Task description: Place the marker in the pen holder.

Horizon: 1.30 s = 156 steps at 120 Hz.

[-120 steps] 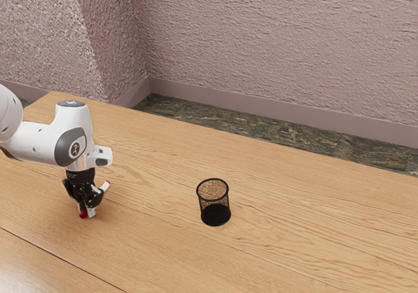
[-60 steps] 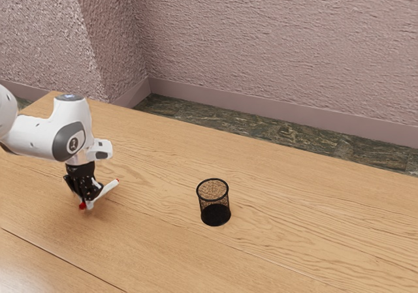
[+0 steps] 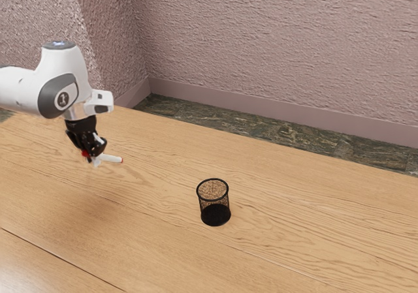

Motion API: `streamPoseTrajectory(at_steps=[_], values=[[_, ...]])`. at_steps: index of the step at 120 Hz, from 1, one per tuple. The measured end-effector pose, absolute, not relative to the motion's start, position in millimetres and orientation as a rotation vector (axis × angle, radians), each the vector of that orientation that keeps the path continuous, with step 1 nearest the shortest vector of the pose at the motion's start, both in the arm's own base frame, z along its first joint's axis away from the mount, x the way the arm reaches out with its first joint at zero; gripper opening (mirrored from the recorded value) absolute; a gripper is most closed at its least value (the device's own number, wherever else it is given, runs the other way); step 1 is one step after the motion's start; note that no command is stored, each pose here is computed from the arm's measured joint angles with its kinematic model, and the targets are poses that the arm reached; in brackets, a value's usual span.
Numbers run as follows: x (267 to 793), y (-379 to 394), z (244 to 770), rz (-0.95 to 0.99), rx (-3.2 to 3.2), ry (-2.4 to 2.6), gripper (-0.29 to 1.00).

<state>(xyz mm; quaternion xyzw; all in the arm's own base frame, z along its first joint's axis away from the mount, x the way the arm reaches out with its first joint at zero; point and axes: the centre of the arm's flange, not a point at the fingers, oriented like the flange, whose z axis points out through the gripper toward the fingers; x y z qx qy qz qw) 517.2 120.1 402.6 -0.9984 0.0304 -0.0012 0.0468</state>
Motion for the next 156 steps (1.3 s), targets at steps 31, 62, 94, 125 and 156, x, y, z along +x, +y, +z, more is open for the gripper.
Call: streamPoseTrajectory(at_steps=[31,62,94,125,156], values=[[551.9,60.7,469.6,0.04,-3.046,0.239,-0.06],[557.3,-39.5,490.5,0.121,-3.102,0.482,-0.05],[524.3,-189.8,482.0,0.241,-3.047,0.898,-0.03],[552.0,-203.0,487.5,0.242,-3.036,0.912,-0.03],[553.7,-175.1,469.5,0.35,-3.041,0.855,-0.03]])
